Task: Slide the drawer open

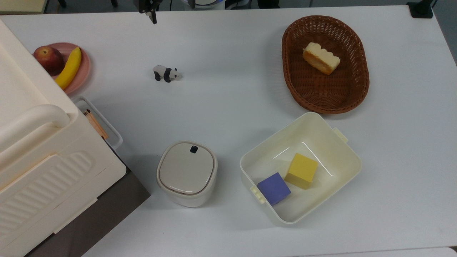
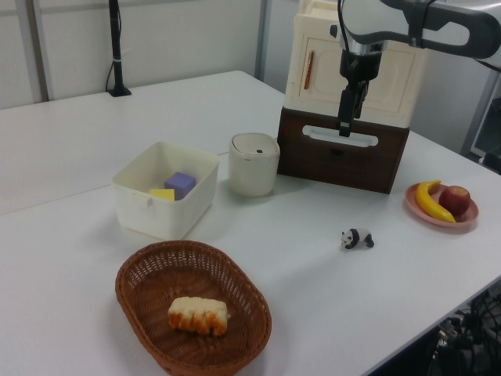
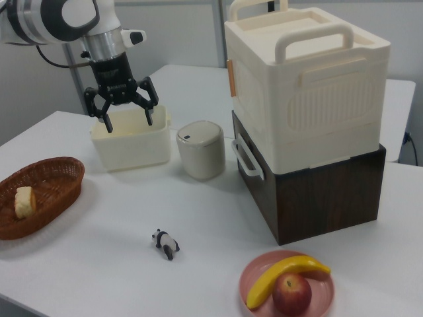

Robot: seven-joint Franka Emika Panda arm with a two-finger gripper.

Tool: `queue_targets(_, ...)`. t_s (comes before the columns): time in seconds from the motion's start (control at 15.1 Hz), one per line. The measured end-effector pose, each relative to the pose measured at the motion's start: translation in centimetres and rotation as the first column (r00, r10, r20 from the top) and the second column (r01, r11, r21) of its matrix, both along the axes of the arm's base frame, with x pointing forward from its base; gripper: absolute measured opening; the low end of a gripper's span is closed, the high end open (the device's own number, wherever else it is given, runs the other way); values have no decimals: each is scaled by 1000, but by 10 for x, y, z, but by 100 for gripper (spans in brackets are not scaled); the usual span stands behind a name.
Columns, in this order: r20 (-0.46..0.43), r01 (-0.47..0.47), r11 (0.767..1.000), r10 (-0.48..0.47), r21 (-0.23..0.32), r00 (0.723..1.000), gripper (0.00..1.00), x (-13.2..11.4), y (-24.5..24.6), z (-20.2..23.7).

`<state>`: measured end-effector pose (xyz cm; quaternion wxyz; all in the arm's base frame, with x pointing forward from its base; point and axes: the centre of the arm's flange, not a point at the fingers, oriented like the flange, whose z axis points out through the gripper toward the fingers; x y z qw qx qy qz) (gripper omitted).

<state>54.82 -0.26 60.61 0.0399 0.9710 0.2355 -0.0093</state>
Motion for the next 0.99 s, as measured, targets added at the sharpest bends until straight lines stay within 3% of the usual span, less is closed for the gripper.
queue_targets(0.4, 0, 0, 1000, 0, 0, 1000, 100, 0, 0, 0)
queue_targets(0.46, -13, -98, 995, 98, -15, 995, 100, 1, -5, -2)
queue_targets(0.99, -20, -138, 990, 138, -26, 990, 100, 2, -8, -3)
